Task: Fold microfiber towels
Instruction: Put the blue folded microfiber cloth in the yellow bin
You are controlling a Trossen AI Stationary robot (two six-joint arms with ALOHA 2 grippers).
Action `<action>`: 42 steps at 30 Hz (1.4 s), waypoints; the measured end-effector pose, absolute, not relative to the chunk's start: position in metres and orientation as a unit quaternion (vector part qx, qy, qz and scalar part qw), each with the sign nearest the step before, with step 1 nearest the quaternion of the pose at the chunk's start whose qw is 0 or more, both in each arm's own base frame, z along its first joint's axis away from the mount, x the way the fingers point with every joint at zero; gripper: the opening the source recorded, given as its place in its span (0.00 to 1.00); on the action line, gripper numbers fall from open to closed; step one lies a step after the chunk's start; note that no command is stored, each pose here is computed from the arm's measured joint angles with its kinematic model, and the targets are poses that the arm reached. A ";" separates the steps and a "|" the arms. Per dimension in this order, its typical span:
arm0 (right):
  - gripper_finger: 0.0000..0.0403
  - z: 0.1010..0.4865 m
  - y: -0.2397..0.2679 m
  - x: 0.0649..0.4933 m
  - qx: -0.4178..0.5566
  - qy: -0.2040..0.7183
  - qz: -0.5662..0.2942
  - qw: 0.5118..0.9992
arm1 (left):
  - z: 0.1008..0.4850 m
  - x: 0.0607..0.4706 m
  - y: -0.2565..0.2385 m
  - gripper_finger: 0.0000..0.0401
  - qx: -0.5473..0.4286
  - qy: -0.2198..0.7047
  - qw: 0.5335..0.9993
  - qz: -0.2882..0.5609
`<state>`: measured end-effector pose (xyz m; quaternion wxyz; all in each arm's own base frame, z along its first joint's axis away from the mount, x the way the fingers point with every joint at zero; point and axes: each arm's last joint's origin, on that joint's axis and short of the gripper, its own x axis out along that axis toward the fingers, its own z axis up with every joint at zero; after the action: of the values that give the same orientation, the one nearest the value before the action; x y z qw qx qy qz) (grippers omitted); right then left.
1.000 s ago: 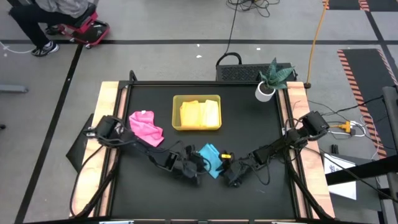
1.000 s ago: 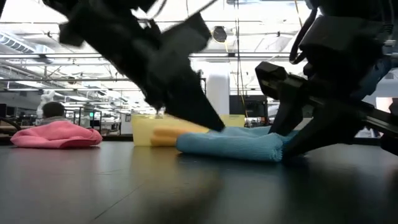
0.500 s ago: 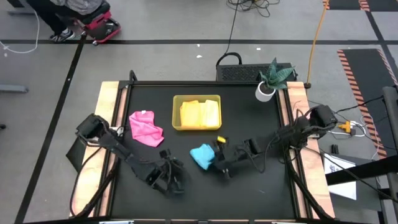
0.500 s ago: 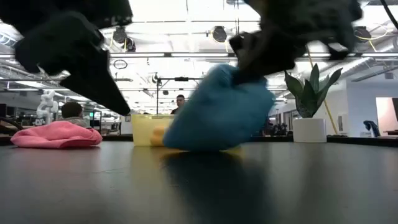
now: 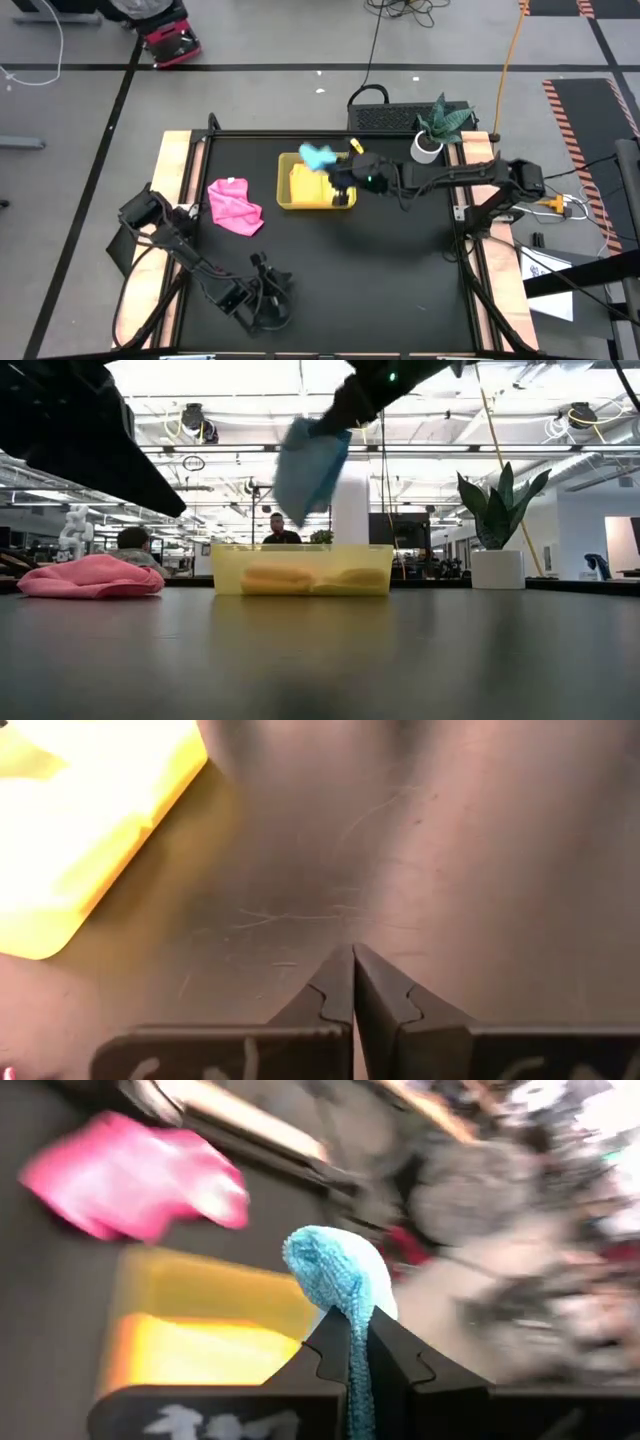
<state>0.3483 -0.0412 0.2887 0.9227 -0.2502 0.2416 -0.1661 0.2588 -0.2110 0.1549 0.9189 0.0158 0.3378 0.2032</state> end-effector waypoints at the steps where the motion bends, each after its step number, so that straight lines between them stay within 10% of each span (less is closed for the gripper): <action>1: 0.01 0.289 -0.047 0.347 -0.281 0.253 -0.184 0.907 | 0.155 0.258 -0.212 0.01 0.015 0.336 0.920 0.202; 22: 0.01 0.202 -0.082 0.310 -0.313 0.389 -0.136 0.856 | 0.156 0.261 -0.212 0.06 0.012 0.325 0.924 0.203; 34: 0.01 0.249 -0.095 0.320 -0.537 0.438 -0.332 0.640 | 0.156 0.262 -0.212 0.06 0.009 0.323 0.924 0.203; 42: 0.01 0.203 -0.072 0.309 -0.544 0.445 -0.157 0.693 | 0.156 0.262 -0.212 0.06 0.008 0.322 0.925 0.202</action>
<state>0.3090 -0.0725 0.2026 0.6934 -0.5441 0.4454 -0.1573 0.2620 -0.2124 0.1561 0.9248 0.0080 0.3223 0.2022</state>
